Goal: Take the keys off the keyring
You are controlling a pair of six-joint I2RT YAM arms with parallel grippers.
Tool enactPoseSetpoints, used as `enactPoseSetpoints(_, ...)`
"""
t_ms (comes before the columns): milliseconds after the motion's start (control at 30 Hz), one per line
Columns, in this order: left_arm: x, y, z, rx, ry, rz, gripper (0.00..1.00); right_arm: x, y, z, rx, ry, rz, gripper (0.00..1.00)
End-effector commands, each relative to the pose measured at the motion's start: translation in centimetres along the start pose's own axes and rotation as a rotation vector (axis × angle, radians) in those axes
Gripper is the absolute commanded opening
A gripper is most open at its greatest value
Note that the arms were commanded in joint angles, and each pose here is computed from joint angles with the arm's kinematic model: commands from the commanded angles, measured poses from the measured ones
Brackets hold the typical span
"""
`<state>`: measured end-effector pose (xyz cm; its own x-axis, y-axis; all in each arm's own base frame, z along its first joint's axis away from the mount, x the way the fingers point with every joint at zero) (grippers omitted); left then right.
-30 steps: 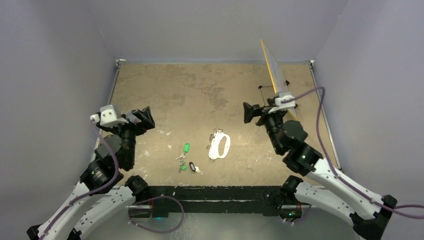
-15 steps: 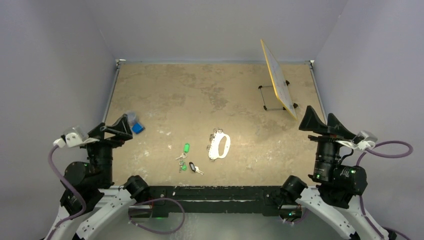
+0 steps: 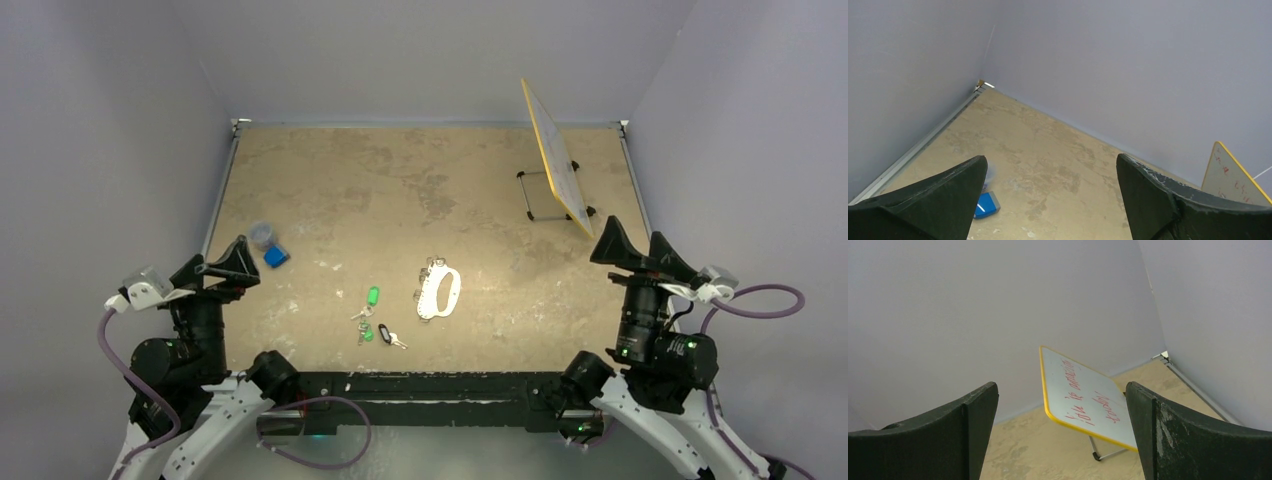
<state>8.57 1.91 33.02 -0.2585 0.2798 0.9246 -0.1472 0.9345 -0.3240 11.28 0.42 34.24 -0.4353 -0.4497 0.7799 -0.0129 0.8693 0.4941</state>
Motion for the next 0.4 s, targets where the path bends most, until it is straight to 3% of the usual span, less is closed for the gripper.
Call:
enactPoseSetpoints(0, 0.3, 0.48, 0.07, 0.031, -0.036, -0.011, 0.99, 0.33, -0.12, -0.21, -0.03, -0.034, -0.01, 0.99)
enactPoseSetpoints(367, -0.08, 0.17, -0.33, 0.044, -0.05, -0.045, 0.99, 0.02, -0.15, -0.17, -0.026, -0.031, -0.004, 0.99)
Point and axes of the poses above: each gripper's point midway between its finger pads, its own z axis back along the fingers, its own y axis along the line the jaws close on, x = y × z, the point moved 8 cm from there along z, back along the fingers, and after that the axes turned 7 degrees about -z, right-handed, at the moved point
